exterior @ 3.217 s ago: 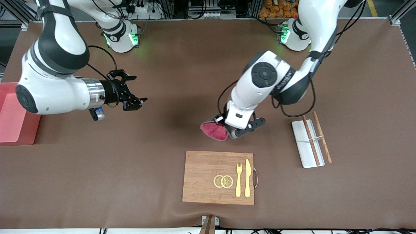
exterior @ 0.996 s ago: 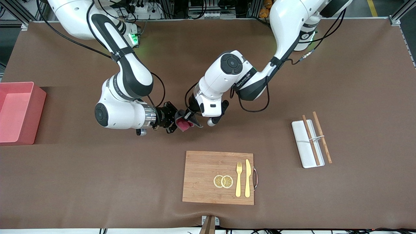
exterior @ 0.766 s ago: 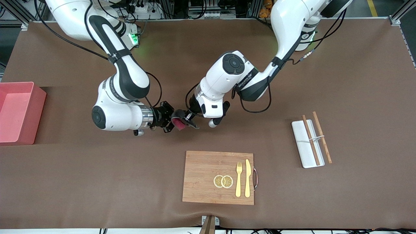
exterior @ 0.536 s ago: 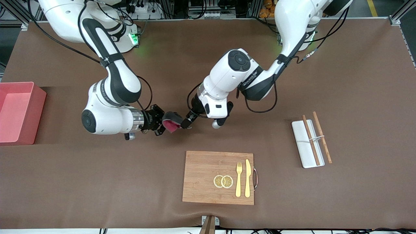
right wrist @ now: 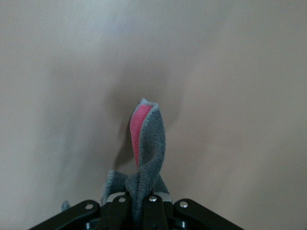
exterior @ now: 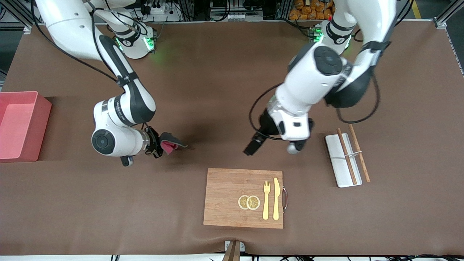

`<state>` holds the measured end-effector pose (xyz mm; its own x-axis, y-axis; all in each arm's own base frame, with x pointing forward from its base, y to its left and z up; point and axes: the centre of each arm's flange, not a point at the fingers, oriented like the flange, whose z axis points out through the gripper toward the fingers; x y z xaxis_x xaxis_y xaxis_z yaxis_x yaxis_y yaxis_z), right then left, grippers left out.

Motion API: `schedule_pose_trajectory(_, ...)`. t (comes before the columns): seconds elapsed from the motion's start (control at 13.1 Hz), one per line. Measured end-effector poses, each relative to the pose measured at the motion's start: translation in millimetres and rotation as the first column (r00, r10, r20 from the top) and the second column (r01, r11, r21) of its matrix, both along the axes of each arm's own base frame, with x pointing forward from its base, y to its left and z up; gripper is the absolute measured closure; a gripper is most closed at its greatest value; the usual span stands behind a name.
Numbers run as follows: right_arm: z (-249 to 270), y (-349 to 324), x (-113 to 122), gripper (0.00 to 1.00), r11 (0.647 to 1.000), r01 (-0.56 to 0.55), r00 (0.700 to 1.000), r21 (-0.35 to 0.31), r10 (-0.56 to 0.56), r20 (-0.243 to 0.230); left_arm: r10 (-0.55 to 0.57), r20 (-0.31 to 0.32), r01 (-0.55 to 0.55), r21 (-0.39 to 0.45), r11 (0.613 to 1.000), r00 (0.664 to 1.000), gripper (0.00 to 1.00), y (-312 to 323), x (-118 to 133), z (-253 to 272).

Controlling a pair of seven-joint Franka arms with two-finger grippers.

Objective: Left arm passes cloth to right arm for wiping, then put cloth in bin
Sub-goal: 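Open the left gripper and withdraw it while the right gripper holds the cloth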

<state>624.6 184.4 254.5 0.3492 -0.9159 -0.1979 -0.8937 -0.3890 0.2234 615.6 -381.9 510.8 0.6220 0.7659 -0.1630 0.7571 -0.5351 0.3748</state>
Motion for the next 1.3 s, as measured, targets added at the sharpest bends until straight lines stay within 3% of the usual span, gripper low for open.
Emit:
schedule_pose_trajectory(0.23, -35.8, -47.7, -5.2, 0.93, 0.995, -0.094, 0.995, -0.033, 0.093, -0.022, -0.145, -0.014, 0.146, 0.103, 0.984, 0.989, 0.00, 59.2, 12.3, 13.2)
schedule_pose_trajectory(0.54, -40.4, -192.4, 5.9, 0.93, 0.961, -0.277, 0.961, 0.010, 0.277, -0.003, -0.343, -0.074, 0.351, 0.197, 0.915, 0.936, 0.00, 143.7, 20.8, 28.7)
schedule_pose_trajectory(0.69, -37.7, -282.2, 1.6, 0.93, 0.906, -0.421, 0.907, -0.037, 0.421, -0.014, -0.421, -0.095, 0.432, 0.221, 0.874, 0.902, 0.00, 183.3, 21.4, 39.2)
schedule_pose_trajectory(1.0, -7.1, -400.2, 1.0, 0.93, 0.701, -0.701, 0.713, -0.133, 0.695, -0.094, -0.551, -0.109, 0.560, 0.249, 0.790, 0.827, 0.00, 249.9, 21.8, 54.6)
schedule_pose_trajectory(1.07, -4.2, -410.3, 1.9, 0.93, 0.674, -0.726, 0.687, -0.135, 0.719, -0.103, -0.574, -0.116, 0.583, 0.252, 0.772, 0.810, 0.00, 266.8, 20.8, 58.3)
schedule_pose_trajectory(1.3, -22.9, -392.6, 8.9, 0.93, 0.657, -0.744, 0.667, -0.122, 0.739, -0.089, -0.604, -0.130, 0.615, 0.260, 0.745, 0.786, 0.00, 302.5, 13.6, 72.3)
